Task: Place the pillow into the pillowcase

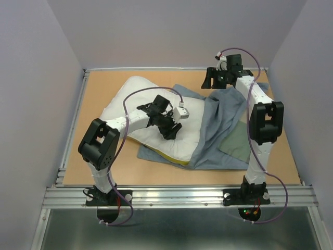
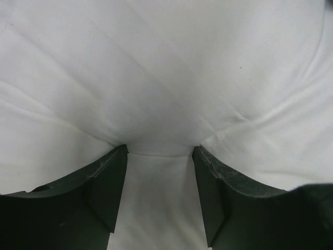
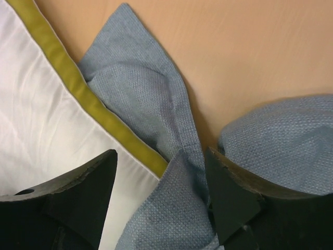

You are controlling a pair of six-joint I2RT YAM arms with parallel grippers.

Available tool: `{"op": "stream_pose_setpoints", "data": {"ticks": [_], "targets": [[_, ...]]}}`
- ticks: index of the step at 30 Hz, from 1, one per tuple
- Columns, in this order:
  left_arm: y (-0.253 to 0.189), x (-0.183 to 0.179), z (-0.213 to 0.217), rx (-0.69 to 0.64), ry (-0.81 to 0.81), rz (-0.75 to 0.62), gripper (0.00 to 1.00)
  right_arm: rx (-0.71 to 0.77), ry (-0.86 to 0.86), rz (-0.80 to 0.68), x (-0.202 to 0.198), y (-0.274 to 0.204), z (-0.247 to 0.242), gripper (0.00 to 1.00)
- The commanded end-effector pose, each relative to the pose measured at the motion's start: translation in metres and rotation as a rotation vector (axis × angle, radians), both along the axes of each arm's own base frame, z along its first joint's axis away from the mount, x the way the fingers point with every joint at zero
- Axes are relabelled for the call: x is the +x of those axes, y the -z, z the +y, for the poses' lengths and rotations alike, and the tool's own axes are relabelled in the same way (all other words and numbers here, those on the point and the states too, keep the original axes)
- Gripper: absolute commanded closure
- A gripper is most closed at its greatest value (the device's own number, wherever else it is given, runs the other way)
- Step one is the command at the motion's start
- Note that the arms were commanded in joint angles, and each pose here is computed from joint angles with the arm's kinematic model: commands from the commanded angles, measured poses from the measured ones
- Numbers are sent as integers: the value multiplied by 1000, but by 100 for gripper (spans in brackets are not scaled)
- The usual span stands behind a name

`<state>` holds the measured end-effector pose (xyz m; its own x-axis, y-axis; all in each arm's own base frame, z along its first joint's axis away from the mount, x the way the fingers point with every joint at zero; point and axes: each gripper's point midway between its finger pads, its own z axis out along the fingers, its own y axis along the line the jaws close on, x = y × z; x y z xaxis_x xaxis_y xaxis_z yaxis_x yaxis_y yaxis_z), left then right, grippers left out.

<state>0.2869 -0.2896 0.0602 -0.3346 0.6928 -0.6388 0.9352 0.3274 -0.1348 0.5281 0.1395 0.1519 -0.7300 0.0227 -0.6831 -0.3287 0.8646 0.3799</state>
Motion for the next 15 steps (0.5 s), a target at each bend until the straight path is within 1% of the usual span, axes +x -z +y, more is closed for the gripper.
{"op": "stream_pose_setpoints", "data": {"ticks": [1,3,4,5,7,9,10,14,15], "targets": [[-21,9,-2,9,-35,10,34,-41,-80,9,-5,10,16,28],[-32,22,-6,-14,-45,-25,33,-73,-94,35,-6,30,16,29],[-34,26,-6,-21,-53,-34,32,-87,-104,20,-5,29,15,30],[-35,30,-5,-28,-63,-44,32,-93,-109,41,-3,42,15,31],[-41,46,4,-66,-129,-45,30,-101,-121,35,3,48,18,32],[-45,60,10,-95,-185,-40,30,-116,-123,52,8,64,19,33],[-47,69,17,-103,-221,-33,30,-116,-121,37,15,62,20,33],[-57,90,14,-113,-208,-91,29,-128,-101,27,30,72,19,34],[-69,100,9,-132,-197,-126,28,-124,-108,34,31,77,21,34]]}}
